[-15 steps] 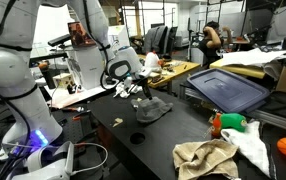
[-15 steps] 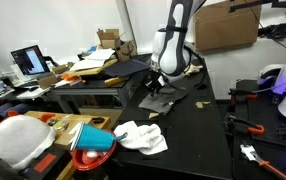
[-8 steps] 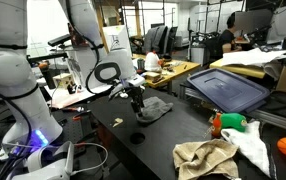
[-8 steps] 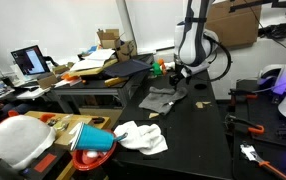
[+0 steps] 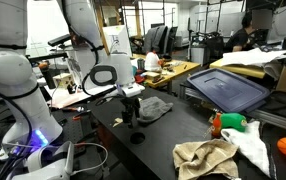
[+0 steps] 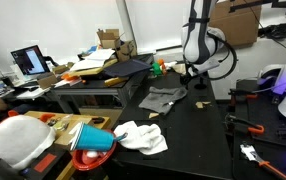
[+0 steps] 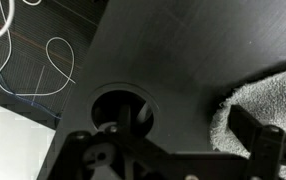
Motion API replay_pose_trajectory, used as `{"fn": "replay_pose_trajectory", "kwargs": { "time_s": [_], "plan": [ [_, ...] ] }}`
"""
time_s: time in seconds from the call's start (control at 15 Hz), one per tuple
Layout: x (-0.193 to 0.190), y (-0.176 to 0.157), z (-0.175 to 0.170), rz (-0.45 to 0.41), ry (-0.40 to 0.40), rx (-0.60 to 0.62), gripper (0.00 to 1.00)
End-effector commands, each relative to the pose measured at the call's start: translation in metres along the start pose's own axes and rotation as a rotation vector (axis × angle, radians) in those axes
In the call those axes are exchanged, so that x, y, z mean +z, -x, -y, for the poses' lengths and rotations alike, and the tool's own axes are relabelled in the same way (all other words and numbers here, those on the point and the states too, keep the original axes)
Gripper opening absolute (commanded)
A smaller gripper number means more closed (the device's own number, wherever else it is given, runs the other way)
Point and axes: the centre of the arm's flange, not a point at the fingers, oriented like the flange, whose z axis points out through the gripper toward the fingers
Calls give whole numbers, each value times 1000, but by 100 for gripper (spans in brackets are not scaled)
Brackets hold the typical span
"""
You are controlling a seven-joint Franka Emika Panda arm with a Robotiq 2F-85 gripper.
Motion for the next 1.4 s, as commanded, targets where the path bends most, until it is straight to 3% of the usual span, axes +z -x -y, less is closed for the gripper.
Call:
{"fn": "replay_pose_trajectory", "kwargs": {
  "time_s": [0.0,0.13,0.33,0.4,0.47,0.6,0.73,0.8,0.87,0.93,1.13,1.33],
  "plan": [
    [-9,3,0,2,-21,72,100],
    [-8,0,-3,-11,-17,93,100],
    [-2,-3,-3,-41,-19,103,87],
    [-2,-4,-2,-51,-25,102,91],
    [-1,-5,1,-69,-34,98,66],
    [-4,-7,7,-111,-55,87,63],
    [-5,-6,16,-133,-72,72,47],
    [-5,-4,20,-139,-80,62,75],
    [-3,-2,24,-141,-84,50,83],
    [0,0,28,-145,-88,38,83],
    [14,7,45,-140,-92,-9,100],
    [22,10,53,-128,-87,-18,100]
  ]
}}
